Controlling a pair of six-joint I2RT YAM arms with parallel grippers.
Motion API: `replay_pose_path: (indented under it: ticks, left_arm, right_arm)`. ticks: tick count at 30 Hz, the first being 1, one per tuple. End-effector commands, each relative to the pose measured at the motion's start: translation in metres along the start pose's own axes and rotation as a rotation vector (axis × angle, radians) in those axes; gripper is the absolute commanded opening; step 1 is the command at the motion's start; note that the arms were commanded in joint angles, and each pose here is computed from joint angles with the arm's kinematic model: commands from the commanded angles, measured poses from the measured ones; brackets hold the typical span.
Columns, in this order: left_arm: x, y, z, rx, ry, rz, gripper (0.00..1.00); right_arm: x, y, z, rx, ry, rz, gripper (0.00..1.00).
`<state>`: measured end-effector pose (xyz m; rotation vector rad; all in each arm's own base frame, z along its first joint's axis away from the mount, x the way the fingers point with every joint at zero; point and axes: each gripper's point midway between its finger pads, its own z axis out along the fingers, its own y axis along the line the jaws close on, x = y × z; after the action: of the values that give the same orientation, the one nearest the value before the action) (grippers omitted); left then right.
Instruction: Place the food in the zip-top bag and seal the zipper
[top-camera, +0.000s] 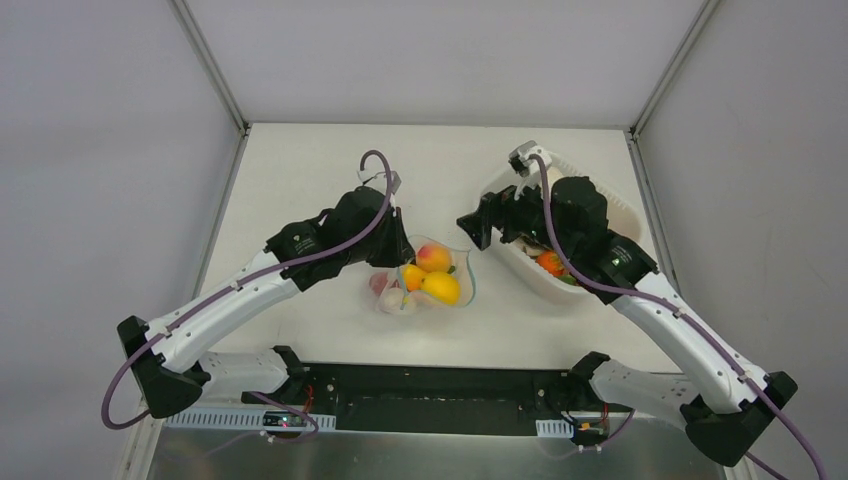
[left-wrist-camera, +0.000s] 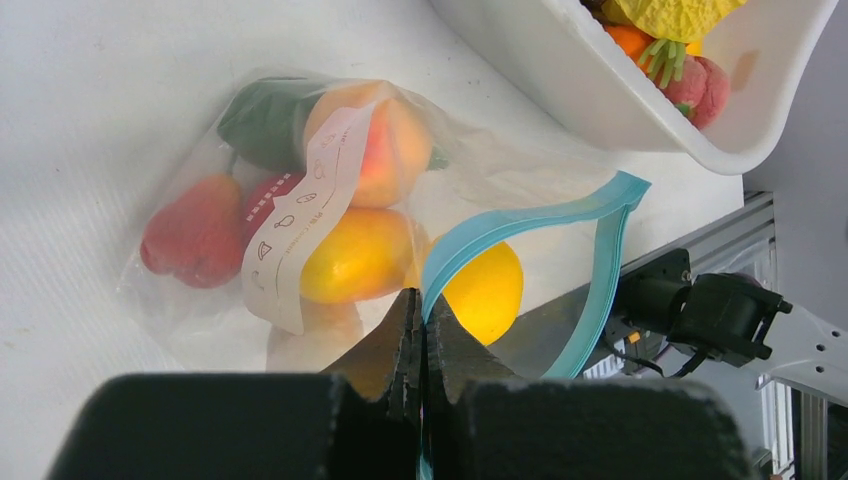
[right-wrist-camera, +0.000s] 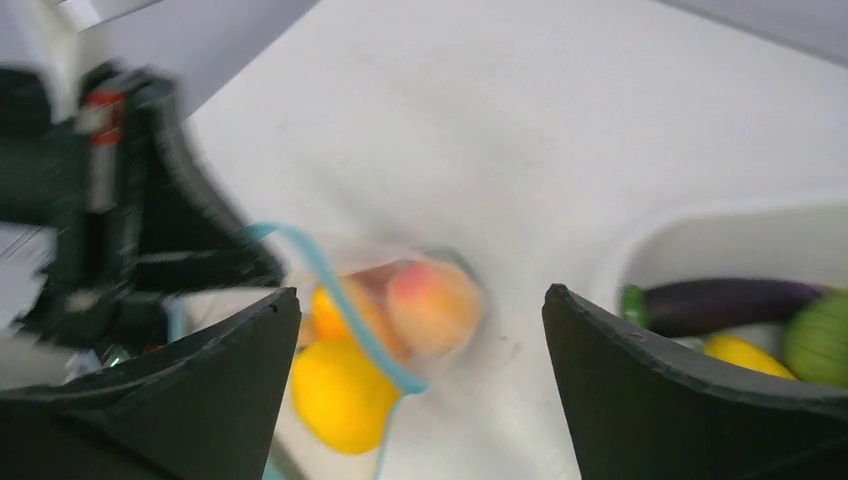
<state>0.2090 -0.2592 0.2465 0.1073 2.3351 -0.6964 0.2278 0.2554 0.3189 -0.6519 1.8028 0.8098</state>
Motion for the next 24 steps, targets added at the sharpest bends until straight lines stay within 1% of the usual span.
replay_pose_path:
  ticks: [1, 3, 7, 10, 13, 14, 16, 20, 23, 24]
  left_arm:
    - [-0.013, -0.001, -0.011, 0.023, -0.077, -0.04, 0.0]
    - [-0.012, 0.0, -0.01, 0.023, -0.079, -0.042, 0.0]
    - [-0.008, 0.0, -0.007, 0.028, -0.068, -0.039, 0.0]
    - [-0.007, 0.001, -0.006, 0.028, -0.062, -0.029, 0.0]
    - [-0.006, 0.003, -0.006, 0.019, -0.059, -0.016, 0.0]
    - [-0.006, 0.005, -0.007, 0.011, -0.063, -0.013, 0.0]
    - [-0.007, 0.008, -0.007, -0.003, -0.066, -0.009, 0.0]
    - [-0.007, 0.01, -0.008, -0.011, -0.066, 0.0, 0.0]
    - [-0.008, 0.01, -0.009, -0.014, -0.063, 0.013, 0.0]
    - [-0.008, 0.01, -0.01, -0.013, -0.063, 0.02, 0.0]
  right_arm:
    - [-0.017, -0.097, -0.018, 0.534, -0.104, 0.104, 0.94]
    - [-0.004, -0.127, -0.028, 0.666, -0.057, 0.214, 0.94]
    - [0.032, -0.175, -0.041, 0.799, 0.077, 0.385, 0.93]
    - [0.053, -0.202, -0.046, 0.846, 0.157, 0.468, 0.92]
    - [0.072, -0.214, -0.038, 0.802, 0.227, 0.529, 0.89]
    - [0.078, -0.217, -0.036, 0.797, 0.246, 0.544, 0.87]
    - [0.083, -0.229, -0.04, 0.868, 0.26, 0.554, 0.87]
    - [0.081, -0.243, -0.058, 0.975, 0.261, 0.532, 0.87]
    - [0.09, -0.243, -0.067, 1.004, 0.313, 0.517, 0.88]
    - [0.098, -0.241, -0.071, 1.017, 0.355, 0.524, 0.87]
